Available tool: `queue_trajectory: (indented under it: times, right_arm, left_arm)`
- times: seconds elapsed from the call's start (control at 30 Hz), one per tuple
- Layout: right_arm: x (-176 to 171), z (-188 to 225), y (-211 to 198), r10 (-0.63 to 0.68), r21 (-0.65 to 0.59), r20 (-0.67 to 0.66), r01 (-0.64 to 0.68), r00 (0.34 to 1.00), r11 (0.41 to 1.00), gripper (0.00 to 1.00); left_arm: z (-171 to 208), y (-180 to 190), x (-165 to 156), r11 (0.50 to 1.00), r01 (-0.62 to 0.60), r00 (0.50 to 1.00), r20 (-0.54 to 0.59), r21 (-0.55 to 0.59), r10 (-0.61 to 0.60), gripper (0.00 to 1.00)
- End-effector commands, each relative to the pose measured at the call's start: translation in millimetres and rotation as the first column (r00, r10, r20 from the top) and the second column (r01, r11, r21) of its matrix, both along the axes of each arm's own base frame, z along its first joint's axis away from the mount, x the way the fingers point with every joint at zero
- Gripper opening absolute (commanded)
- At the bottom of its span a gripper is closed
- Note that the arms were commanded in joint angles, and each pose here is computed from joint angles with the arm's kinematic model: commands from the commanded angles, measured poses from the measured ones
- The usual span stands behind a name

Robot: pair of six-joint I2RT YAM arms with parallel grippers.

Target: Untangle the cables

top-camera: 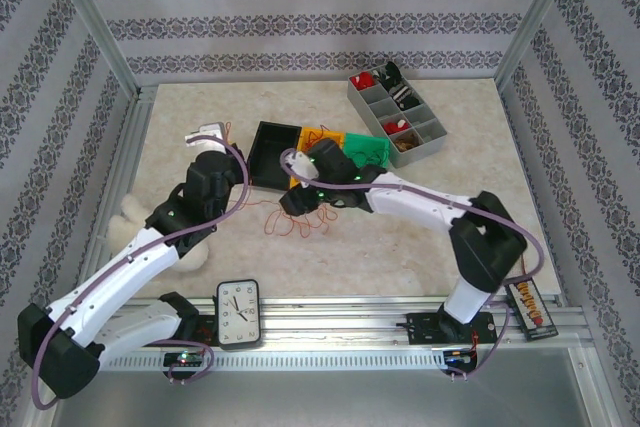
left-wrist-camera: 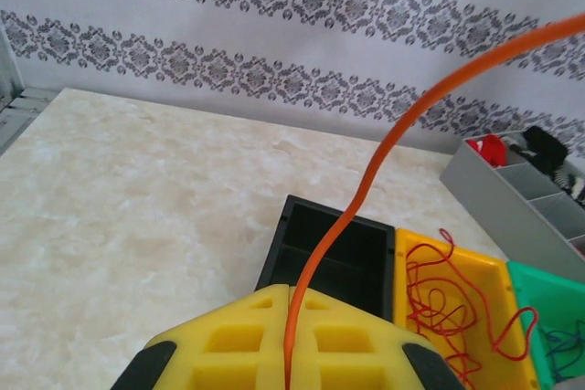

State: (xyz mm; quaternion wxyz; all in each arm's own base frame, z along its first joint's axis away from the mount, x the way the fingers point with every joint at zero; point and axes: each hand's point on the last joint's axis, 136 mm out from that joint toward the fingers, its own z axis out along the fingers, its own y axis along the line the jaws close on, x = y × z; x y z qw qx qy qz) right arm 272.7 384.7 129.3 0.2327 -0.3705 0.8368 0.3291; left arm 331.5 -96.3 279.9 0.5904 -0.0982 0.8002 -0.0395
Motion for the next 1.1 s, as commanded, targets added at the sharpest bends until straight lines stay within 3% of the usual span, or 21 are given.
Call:
queue_trajectory:
  times: [0.0,0.27,0.47,0.8,1.07]
  right_arm:
    - [-7,-14,23,0.084,0.009,-0.034,-0.084,0.996,0.996,0.49]
    - [6,-44,35,0.091,-0.040,-0.068,-0.094,0.994,0.995,0.44]
    - [10,-34,42,0.099,0.000,-0.068,-0.099,0.993,0.995,0.01]
    - [18,75,60,0.124,0.230,0.023,-0.126,0.992,0.965,0.00]
    - [53,157,68,0.047,0.339,0.180,-0.107,0.982,0.935,0.00]
  left_arm:
    - [-8,16,-4,0.997,-0.077,0.997,-0.026,0.028,0.078,0.00]
    - [-19,22,-11,0.996,-0.088,0.995,-0.041,0.019,0.089,0.00]
    - [-31,22,-12,0.996,-0.089,0.994,-0.068,0.016,0.090,0.00]
    - [-38,15,-2,0.995,-0.096,0.993,-0.067,-0.025,0.094,0.00]
    - [2,36,10,0.975,-0.221,0.975,0.042,0.027,0.220,0.00]
